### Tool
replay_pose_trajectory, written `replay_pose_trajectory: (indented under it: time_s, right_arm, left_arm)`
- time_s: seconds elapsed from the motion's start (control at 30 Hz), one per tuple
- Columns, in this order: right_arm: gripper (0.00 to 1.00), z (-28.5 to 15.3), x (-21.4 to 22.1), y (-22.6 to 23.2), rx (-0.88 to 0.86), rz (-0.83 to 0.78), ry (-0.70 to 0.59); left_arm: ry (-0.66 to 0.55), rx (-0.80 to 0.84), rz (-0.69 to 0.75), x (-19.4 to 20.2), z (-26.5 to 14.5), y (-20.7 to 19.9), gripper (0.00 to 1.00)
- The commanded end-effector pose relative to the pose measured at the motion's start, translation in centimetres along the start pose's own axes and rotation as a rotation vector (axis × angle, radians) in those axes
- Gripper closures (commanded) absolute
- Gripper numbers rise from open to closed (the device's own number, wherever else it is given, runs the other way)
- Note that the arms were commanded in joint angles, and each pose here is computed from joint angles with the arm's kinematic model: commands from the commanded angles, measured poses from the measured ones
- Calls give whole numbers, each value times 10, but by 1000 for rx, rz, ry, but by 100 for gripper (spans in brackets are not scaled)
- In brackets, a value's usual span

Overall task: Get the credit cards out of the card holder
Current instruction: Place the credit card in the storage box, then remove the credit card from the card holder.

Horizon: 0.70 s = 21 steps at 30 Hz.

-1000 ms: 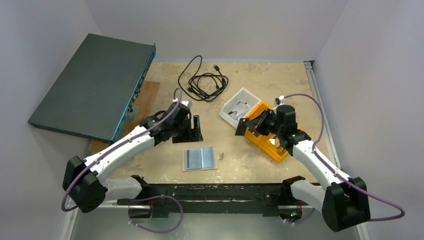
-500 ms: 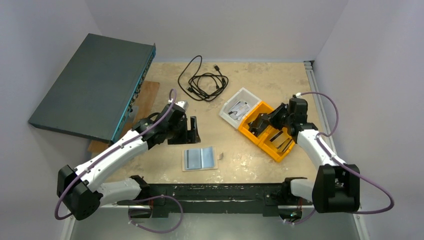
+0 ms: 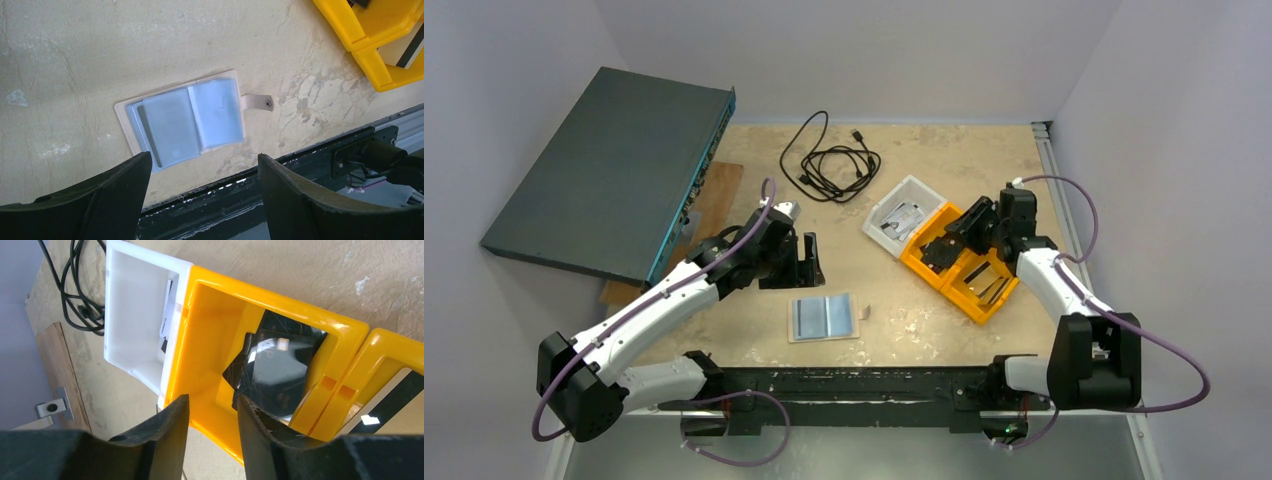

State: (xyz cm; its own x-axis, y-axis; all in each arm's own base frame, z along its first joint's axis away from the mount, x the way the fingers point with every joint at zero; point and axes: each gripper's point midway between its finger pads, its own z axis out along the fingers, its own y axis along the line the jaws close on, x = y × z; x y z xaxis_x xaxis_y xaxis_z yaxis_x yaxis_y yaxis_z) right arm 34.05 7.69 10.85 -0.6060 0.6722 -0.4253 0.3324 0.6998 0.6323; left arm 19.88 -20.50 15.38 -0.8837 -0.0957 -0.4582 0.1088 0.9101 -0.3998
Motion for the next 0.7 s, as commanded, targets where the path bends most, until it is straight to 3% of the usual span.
replay_pose_trajectory:
  time_s: [0.0,0.3,0.67]
  right_arm:
    - [57,-5,-21,12,-7,-67,-54]
    - [48,-15,-3,29,-58,-133,-13]
    - [48,-18,101,89,-146,-301,145]
  left_arm:
    - [-22,4,4,-3,-2,-1,23]
    - [-7,-9,-3,-1,3,1,23]
    - [-3,-164,-36,5,12,34,23]
